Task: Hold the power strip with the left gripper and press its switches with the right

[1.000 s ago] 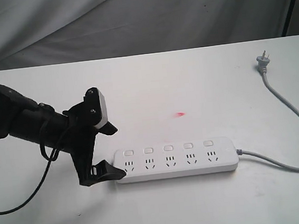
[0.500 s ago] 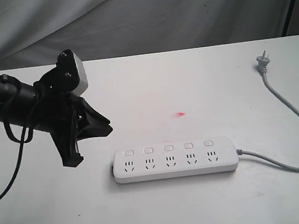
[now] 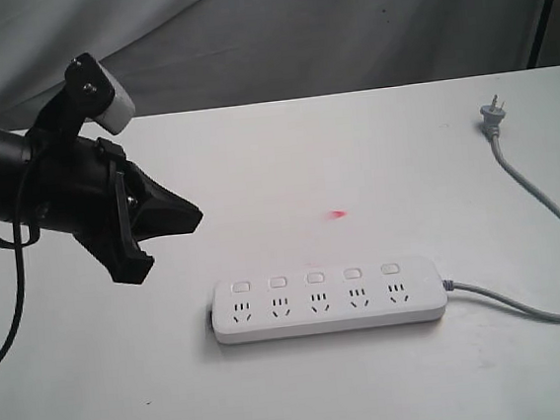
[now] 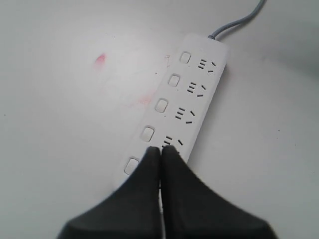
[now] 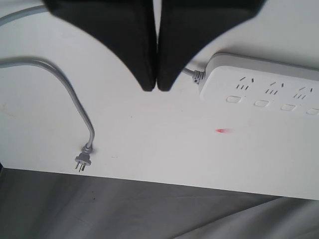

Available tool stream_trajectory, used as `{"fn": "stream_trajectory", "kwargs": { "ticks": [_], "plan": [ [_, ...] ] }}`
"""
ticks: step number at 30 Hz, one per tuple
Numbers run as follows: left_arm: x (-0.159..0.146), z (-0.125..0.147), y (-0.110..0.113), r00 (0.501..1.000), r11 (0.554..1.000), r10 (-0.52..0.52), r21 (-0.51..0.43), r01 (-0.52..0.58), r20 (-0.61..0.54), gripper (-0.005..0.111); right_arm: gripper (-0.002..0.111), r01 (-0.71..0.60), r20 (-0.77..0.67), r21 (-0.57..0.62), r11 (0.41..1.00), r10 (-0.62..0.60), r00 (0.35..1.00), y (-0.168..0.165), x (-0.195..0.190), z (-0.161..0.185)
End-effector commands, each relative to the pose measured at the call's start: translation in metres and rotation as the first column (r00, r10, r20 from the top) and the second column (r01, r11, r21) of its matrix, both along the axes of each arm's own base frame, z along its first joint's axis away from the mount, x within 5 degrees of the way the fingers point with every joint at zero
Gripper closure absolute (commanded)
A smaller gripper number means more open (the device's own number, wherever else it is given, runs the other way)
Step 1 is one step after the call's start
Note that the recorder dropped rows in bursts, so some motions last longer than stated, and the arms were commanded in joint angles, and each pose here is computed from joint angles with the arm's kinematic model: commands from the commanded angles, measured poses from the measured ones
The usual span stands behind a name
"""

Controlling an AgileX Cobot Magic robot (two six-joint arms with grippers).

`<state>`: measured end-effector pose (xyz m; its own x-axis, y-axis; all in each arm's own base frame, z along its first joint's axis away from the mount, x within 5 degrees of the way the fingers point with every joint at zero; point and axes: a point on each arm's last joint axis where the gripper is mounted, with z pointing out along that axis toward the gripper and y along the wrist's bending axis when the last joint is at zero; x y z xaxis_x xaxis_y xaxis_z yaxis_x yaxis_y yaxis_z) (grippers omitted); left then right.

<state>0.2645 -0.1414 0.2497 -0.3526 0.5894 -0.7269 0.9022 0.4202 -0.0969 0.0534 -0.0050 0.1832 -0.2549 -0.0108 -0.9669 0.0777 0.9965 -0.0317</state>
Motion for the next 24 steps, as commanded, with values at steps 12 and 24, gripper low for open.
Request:
{"fn": "stream_trajectory", "kwargs": {
  "ticks": [12,24],
  "plan": [
    [-0.002,0.003,-0.001,1.000,1.000,-0.007,-0.005,0.007,0.008,0.107,0.108,0.004,0.001,0.003,1.000,-0.004,1.000,0.000,0.000,-0.001],
    [-0.016,0.032,0.004,0.994,0.999,-0.008,-0.030,0.011,0.108,0.107,0.108,0.004,0.001,0.003,1.000,-0.004,1.000,0.000,0.000,-0.001]
  ]
}}
